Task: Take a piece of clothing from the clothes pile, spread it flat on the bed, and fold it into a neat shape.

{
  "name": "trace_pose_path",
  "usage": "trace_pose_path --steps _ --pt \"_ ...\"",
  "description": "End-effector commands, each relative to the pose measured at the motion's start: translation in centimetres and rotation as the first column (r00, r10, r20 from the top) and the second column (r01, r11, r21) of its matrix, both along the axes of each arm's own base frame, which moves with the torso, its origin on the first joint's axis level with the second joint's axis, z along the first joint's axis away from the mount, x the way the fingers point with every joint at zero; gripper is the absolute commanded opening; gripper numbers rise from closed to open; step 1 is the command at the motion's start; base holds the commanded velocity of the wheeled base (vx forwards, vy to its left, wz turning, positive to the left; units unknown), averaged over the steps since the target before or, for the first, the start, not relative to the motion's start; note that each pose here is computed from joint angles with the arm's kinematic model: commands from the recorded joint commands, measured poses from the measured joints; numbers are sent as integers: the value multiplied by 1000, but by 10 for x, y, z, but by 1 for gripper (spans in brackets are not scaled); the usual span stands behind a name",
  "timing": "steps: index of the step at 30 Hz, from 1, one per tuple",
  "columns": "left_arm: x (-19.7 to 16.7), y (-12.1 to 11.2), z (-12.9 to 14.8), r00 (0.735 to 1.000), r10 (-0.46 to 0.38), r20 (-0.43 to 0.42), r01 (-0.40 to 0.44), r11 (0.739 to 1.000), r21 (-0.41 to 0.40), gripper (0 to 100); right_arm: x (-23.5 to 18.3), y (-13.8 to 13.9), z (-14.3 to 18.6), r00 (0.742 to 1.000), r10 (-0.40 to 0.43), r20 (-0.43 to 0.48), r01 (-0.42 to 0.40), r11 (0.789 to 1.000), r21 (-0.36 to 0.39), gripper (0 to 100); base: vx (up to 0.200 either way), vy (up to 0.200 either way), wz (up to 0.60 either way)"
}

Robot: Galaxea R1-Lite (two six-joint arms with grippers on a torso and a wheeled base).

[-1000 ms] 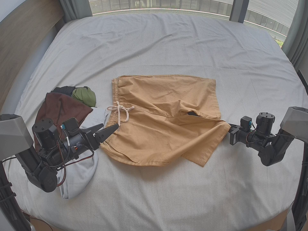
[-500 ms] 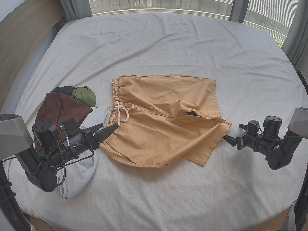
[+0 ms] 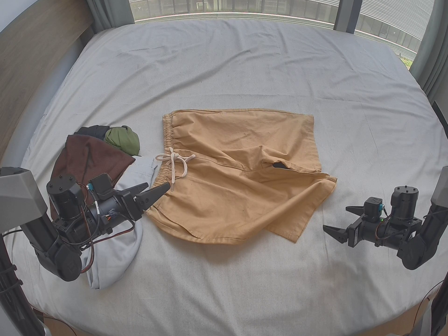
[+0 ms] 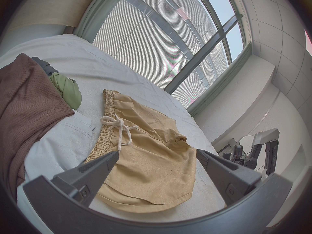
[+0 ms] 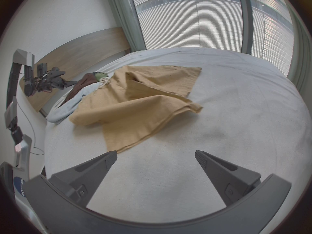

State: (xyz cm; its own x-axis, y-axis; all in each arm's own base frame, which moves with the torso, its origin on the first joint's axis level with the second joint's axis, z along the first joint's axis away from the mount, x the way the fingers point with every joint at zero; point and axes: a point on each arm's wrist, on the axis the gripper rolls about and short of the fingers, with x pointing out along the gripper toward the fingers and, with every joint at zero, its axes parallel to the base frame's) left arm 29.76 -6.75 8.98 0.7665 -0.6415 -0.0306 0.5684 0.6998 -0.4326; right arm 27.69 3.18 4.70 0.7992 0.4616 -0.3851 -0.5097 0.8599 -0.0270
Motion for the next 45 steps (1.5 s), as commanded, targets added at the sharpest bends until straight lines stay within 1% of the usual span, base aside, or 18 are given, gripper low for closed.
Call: trace_pose_path --steps 1,7,9,11,13,15,16,17,18,20,22,27,35,39,45 --pt "-2 0 -1 1000 0 -8 0 1000 1 100 -13 21 3 997 75 -14 -75 997 16 100 0 0 0" --pt "-6 1 -1 1000 0 -14 0 1000 2 100 -15 44 2 990 141 -22 -140 990 33 100 0 0 0" --pt "-7 2 -1 1000 2 -19 -2 1000 3 100 -15 49 1 991 133 -30 -132 991 33 100 0 0 0" --pt "-8 2 -2 1000 3 -25 -3 1000 4 100 -14 56 0 992 118 -39 -116 992 49 100 0 0 0" --pt "-10 3 -5 999 3 -37 -3 1000 6 100 -13 59 0 995 88 -52 -83 992 92 100 0 0 0" --pt "-11 3 -6 999 3 -46 -3 1000 10 100 -13 64 0 995 79 -69 -68 986 154 100 0 0 0" --pt "-11 3 -7 999 5 -48 -4 1000 10 100 -12 65 1 994 79 -70 -66 984 163 100 0 0 0" --pt "-12 4 -8 998 5 -55 -4 1000 11 100 -13 69 2 993 78 -86 -59 976 209 100 0 0 0" --pt "-14 4 -9 998 7 -65 -6 1000 12 100 -14 72 2 992 81 -96 -56 970 236 100 0 0 0" --pt "-15 9 -13 996 22 -82 -21 1000 15 100 -14 74 2 991 85 -103 -55 964 260 100 0 0 0" --pt "-17 14 -17 993 41 -109 -40 999 16 100 -13 75 3 993 85 -78 -60 959 276 100 0 0 0" --pt "-15 22 -29 985 74 -157 -71 997 24 100 -7 75 -2 996 75 -36 -62 956 286 100 0 0 0" --pt "-2 28 -57 967 101 -233 -95 995 38 100 -7 74 -1 997 74 -26 -63 955 289 100 0 0 0" --pt "4 30 -65 958 147 -245 -139 989 50 100 -7 74 -2 997 74 -27 -63 955 289 100 0 0 0" --pt "11 31 -70 956 156 -247 -148 988 50 100 -6 75 -2 997 76 -26 -65 955 289 100 0 0 0"
